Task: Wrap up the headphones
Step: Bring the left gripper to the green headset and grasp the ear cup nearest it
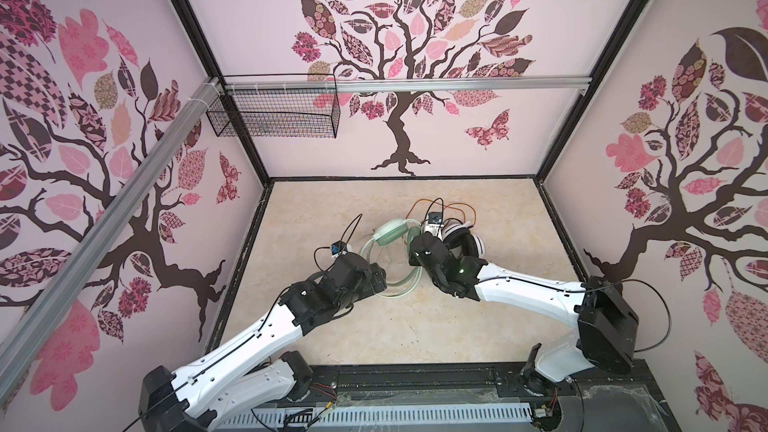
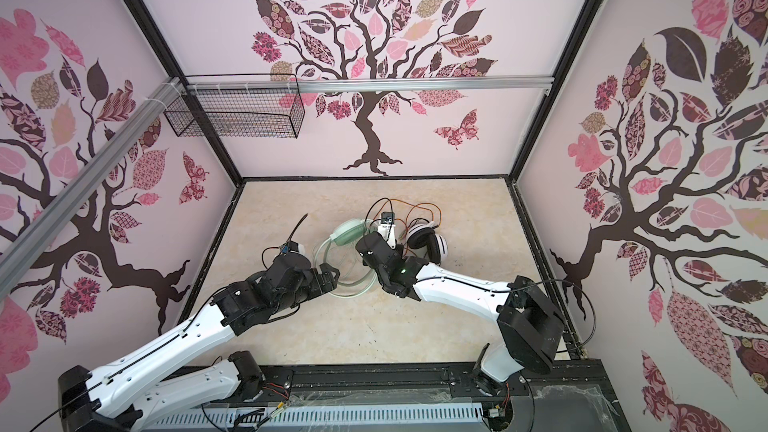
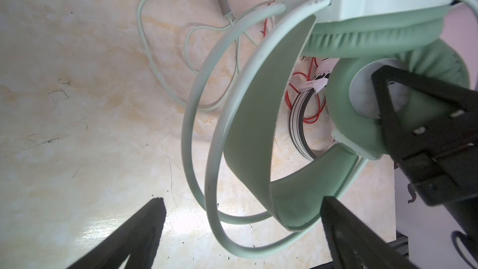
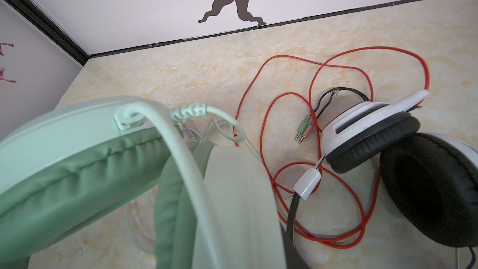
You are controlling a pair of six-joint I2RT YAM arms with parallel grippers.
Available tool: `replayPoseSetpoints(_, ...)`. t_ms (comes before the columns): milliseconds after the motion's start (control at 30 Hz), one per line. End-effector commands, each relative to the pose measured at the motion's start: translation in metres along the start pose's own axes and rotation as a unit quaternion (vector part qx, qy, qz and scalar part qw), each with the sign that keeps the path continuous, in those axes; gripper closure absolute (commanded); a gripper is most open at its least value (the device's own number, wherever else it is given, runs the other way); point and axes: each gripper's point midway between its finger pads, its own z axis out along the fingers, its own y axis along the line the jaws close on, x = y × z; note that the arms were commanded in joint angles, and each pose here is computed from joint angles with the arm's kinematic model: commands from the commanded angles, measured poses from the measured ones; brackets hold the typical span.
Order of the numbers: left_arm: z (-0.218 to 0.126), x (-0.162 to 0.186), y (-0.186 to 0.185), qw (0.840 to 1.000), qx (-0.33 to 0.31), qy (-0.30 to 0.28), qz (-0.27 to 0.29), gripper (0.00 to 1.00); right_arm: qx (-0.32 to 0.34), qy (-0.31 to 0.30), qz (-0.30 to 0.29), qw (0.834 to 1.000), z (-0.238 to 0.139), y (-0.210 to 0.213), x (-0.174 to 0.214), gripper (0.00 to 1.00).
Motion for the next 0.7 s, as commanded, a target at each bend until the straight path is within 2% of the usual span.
replayPoseSetpoints(0,0.005,0.0,0.008,0.999,-0.019,-0.001,-0.026,0.03,-0.028,-0.049,0.051,0.997,-0.017,0.019,-0.043,0.69)
replayPoseSetpoints(367,0.018,-0.001,0.025,0.996,-0.068,0.022,-0.053,0.03,-0.033,-0.053,0.063,0.996,-0.025,0.015,-0.046,0.69)
replayPoseSetpoints(567,0.026,0.006,0.022,0.996,-0.061,0.045,-0.056,0.03,-0.03,-0.054,0.065,0.996,-0.026,0.01,-0.042,0.69)
replayPoseSetpoints(667,0.029,0.008,0.018,0.996,-0.053,0.054,-0.056,0.08,-0.032,-0.057,0.069,0.995,-0.027,0.009,-0.043,0.69)
